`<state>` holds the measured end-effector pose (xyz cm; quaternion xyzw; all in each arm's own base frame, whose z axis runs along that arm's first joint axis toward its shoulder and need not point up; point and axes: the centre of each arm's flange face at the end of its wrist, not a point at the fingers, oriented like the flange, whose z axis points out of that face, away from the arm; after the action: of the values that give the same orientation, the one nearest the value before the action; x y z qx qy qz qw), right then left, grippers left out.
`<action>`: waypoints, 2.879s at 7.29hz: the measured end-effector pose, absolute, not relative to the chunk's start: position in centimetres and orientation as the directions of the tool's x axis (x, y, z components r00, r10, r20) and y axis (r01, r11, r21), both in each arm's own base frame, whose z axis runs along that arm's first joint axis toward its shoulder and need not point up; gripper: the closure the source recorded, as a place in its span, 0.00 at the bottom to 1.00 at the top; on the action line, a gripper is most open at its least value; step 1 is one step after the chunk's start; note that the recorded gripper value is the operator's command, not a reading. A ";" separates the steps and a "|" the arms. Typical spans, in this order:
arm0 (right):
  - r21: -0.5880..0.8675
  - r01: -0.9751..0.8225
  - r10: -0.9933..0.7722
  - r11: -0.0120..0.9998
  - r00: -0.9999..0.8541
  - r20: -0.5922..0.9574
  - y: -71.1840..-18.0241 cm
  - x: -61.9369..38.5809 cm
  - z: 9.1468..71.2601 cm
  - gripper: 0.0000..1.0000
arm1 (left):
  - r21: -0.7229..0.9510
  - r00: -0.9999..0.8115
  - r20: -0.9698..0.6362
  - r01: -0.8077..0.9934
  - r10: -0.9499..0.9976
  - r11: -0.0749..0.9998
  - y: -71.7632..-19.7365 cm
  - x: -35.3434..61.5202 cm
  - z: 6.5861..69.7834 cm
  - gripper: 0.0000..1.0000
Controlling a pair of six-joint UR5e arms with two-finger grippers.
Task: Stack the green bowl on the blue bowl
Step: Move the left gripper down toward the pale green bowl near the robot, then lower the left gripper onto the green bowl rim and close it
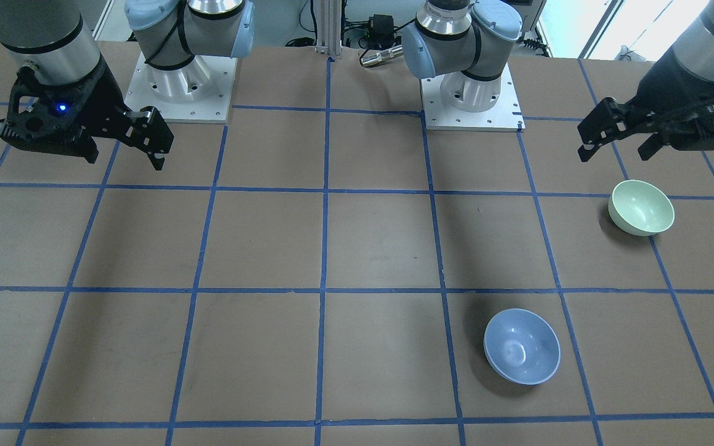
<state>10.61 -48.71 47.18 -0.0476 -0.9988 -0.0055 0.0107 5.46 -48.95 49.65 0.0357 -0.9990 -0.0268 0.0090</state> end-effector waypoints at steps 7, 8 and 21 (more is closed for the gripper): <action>0.009 0.095 0.095 0.995 -0.995 0.022 -48.7 10.6 47.2 0.00 | 0.027 -0.992 0.122 -0.029 -0.032 0.999 -39.9 31.9 36.6 0.00; 0.009 0.095 0.095 0.995 -0.995 0.022 -48.7 10.6 47.2 0.00 | 0.015 -0.993 0.115 -0.032 -0.034 0.999 -38.9 34.2 34.5 0.00; 0.010 0.095 0.095 0.995 -0.995 0.022 -48.7 10.6 47.2 0.00 | -0.014 -0.986 0.169 0.001 0.004 1.000 -37.7 39.7 18.8 0.03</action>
<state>10.61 -48.71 47.19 -0.0475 -0.9988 -0.0054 0.0107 39.74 -37.69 18.83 -0.0013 -0.9964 0.0071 0.0846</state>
